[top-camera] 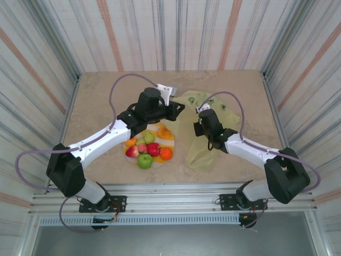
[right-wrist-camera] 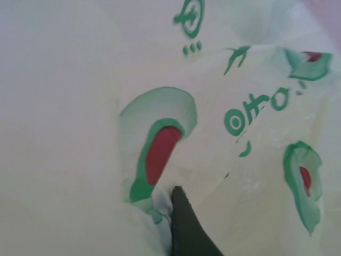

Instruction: Place the fruits into the plastic bag

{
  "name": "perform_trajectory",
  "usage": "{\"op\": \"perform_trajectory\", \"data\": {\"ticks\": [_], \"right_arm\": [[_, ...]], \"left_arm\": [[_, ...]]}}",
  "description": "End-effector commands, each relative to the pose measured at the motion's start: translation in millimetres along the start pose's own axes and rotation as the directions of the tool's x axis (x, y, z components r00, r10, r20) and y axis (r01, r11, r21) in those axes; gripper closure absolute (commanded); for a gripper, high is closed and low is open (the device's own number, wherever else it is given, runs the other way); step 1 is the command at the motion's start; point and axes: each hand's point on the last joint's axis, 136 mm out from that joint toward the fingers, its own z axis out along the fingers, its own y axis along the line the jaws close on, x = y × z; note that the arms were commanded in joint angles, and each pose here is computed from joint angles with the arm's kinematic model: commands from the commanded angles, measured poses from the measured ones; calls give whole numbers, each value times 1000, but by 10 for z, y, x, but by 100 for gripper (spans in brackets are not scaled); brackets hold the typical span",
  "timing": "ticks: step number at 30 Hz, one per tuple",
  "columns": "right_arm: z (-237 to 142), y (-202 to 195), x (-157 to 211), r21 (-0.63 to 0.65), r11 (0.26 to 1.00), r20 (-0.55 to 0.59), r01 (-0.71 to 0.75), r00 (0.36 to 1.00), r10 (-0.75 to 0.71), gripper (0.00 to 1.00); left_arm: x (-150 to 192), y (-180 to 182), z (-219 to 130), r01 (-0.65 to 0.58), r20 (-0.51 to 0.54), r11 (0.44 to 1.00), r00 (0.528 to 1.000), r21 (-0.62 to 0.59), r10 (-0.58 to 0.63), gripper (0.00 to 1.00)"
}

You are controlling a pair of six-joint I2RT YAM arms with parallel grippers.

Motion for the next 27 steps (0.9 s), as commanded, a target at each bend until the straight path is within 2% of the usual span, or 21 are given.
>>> {"op": "perform_trajectory", "data": {"ticks": [1, 5, 8, 11, 13, 16, 22, 27], "right_arm": [[-328, -170, -422, 7, 999, 60, -47, 997, 47, 100], [-531, -221, -508, -69, 978, -4, -199, 980, 199, 100], [-613, -268, -557, -86, 939, -42, -334, 943, 331, 100], [-632, -321, -597, -96, 871, -74, -482, 876, 476, 100], [-603, -330, -608, -115, 802, -100, -586, 810, 577, 100], [-533, -345, -637, -135, 739, -122, -660, 751, 649, 100], [-458, -542, -681, -123, 713, -149, -690, 723, 674, 100], [-452, -638, -694, -128, 710, -208, -693, 718, 664, 100]], "left_arm": [[-61, 234, 56, -2, 14, 998, 1000, -60, 3, 83], [-186, 580, 166, -4, 10, 989, 1000, -145, 6, 61], [-281, 754, 200, -9, -15, 981, 1000, -193, 6, 50], [-341, 800, 113, -37, -27, 972, 999, -233, 32, 40], [-337, 830, -6, -53, -23, 962, 999, -267, 49, 24], [-238, 888, -204, -57, -13, 948, 998, -314, 56, 8], [192, 1034, -569, -41, -47, 924, 999, -379, 25, 2], [453, 920, -748, -45, -51, 950, 998, -310, 31, 1]]}}
